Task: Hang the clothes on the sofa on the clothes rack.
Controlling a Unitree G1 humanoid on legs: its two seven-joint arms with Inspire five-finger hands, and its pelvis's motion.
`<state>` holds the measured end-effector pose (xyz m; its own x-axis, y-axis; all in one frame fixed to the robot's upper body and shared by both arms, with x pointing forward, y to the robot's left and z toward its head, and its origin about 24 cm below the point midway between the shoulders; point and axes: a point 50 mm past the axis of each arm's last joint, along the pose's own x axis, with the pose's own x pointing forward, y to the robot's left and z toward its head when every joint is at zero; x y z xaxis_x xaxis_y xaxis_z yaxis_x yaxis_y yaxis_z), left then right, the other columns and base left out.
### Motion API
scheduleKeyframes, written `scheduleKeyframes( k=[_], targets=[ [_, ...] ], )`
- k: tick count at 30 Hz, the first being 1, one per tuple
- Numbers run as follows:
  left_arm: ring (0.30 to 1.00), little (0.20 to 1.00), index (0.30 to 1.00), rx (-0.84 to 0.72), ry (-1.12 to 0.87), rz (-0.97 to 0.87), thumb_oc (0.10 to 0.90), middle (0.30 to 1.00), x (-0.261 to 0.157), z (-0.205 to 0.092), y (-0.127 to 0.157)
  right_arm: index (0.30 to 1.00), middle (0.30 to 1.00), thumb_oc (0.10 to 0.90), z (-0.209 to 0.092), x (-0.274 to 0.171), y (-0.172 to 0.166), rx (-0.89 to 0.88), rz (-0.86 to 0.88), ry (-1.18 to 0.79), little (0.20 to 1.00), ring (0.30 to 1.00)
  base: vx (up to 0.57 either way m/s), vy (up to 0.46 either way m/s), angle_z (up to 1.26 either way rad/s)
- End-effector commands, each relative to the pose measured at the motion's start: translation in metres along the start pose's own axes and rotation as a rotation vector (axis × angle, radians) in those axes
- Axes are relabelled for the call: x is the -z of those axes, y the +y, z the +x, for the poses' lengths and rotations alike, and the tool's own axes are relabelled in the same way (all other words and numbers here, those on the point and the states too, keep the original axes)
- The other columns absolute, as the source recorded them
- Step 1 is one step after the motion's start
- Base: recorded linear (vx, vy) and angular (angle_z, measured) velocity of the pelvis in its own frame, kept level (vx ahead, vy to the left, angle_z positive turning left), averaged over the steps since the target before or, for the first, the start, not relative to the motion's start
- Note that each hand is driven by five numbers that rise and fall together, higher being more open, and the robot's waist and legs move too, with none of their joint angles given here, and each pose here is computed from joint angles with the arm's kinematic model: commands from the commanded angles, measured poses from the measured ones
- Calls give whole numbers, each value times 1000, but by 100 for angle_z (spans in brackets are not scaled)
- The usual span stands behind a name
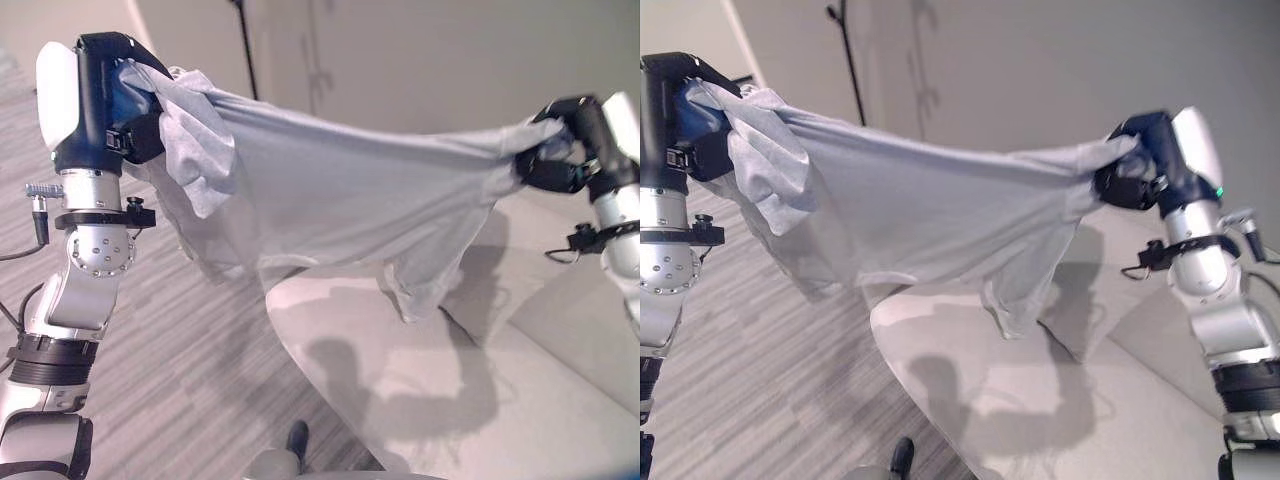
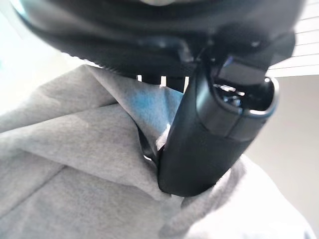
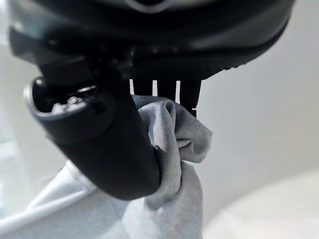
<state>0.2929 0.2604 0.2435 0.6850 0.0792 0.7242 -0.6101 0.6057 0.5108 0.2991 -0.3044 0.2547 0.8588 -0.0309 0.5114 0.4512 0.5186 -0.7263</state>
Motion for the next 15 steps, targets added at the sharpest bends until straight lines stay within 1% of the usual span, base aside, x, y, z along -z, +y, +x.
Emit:
scheduleKeyframes(
  k=[1,4,6,8,9,11,12,15],
  targets=[
    [300,300,300,-184,-140,-1,400,300,-27,35,35,300,300,400,28,-48,-58,260,-24,-210,300,300,-429,213,119],
    [300,300,300,-164,-158,2,400,300,-32,34,29,300,300,400,25,-43,-47,234,4,-184,300,300,-301,242,69],
    [300,300,300,-167,-187,-9,400,300,-39,39,27,300,300,400,24,-39,-38,213,43,-169,300,300,-146,391,57],
    [300,300,300,-130,-184,-63,400,300,-45,47,10,300,300,400,19,-29,-29,187,59,-125,300,300,-65,561,75],
    [300,300,300,-123,-180,-57,400,300,-46,50,5,300,300,400,18,-28,-30,192,48,-120,300,300,20,340,110],
    [300,300,300,-113,-187,-55,400,300,-48,56,3,300,300,400,14,-21,-30,191,35,-88,300,300,55,591,118],
    [300,300,300,-88,-190,-62,400,300,-50,56,-1,300,300,400,10,-17,-32,198,19,-71,300,300,14,806,62],
    [300,300,300,-77,-205,-32,400,300,-51,57,-2,300,300,400,9,-13,-37,227,-39,-49,300,300,29,529,68]
  ],
)
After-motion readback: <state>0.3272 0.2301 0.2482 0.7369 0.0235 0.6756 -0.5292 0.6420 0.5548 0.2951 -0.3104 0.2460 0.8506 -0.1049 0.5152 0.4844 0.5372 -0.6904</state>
